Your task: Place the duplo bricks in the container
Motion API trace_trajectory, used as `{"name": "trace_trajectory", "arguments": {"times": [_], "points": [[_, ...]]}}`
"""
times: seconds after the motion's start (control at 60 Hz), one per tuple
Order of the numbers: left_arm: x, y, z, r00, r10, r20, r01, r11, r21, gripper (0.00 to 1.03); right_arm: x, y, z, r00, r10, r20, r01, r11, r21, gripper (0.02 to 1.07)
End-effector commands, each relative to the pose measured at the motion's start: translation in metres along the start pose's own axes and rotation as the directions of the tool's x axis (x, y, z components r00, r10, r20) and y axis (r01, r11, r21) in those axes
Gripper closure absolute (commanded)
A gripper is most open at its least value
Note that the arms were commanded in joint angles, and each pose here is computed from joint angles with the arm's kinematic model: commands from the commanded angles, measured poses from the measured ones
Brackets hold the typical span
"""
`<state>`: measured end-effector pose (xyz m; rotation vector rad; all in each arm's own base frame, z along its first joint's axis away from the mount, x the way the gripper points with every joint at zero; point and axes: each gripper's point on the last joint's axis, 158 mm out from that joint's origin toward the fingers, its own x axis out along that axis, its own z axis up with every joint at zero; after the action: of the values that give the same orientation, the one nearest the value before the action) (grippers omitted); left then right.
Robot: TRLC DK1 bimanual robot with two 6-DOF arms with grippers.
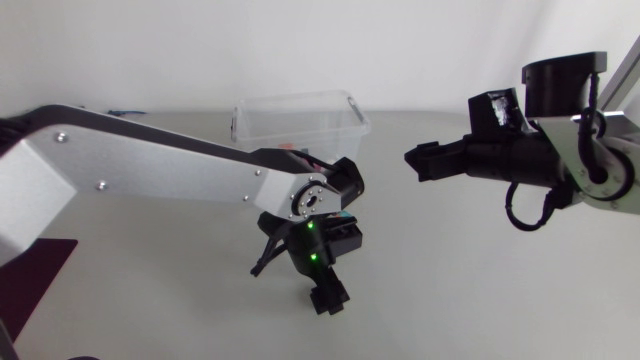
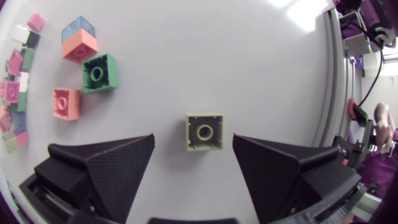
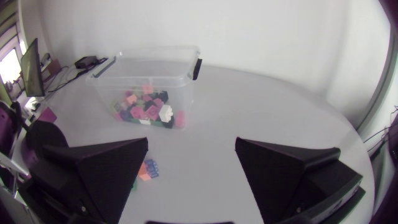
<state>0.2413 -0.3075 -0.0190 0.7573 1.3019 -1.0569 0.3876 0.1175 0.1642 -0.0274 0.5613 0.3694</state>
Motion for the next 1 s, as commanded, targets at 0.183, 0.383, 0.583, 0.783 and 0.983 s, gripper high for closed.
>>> {"name": "trace_trajectory", "arguments": {"times": [0.183,0.383,0.583,0.783,0.983], "points": [[0.02,0.007,0.007,0.999,0.006,-0.045,-0.007,1.0,-0.026,0.36,0.005,0.019,-0.052,0.995,0.048,-0.092,-0.053,0.998,-0.047,0.06],[0.026,0.012,0.002,0.998,0.015,-0.069,-0.018,0.999,-0.039,0.77,0.03,0.04,-0.078,0.979,0.092,-0.184,-0.109,0.99,-0.085,0.06],[-0.001,0.018,-0.011,0.998,0.022,-0.051,-0.026,0.998,-0.066,0.78,0.065,0.051,-0.104,0.954,0.116,-0.275,-0.156,0.979,-0.128,0.06],[-0.039,0.028,-0.014,0.998,0.054,0.041,-0.05,0.994,-0.098,0.78,0.094,0.067,-0.121,0.93,0.143,-0.339,-0.217,0.957,-0.193,0.06],[-0.078,0.045,-0.003,0.976,0.121,0.181,-0.094,0.984,-0.155,0.78,0.115,0.084,-0.123,0.915,0.161,-0.37,-0.264,0.932,-0.248,0.06]]}}
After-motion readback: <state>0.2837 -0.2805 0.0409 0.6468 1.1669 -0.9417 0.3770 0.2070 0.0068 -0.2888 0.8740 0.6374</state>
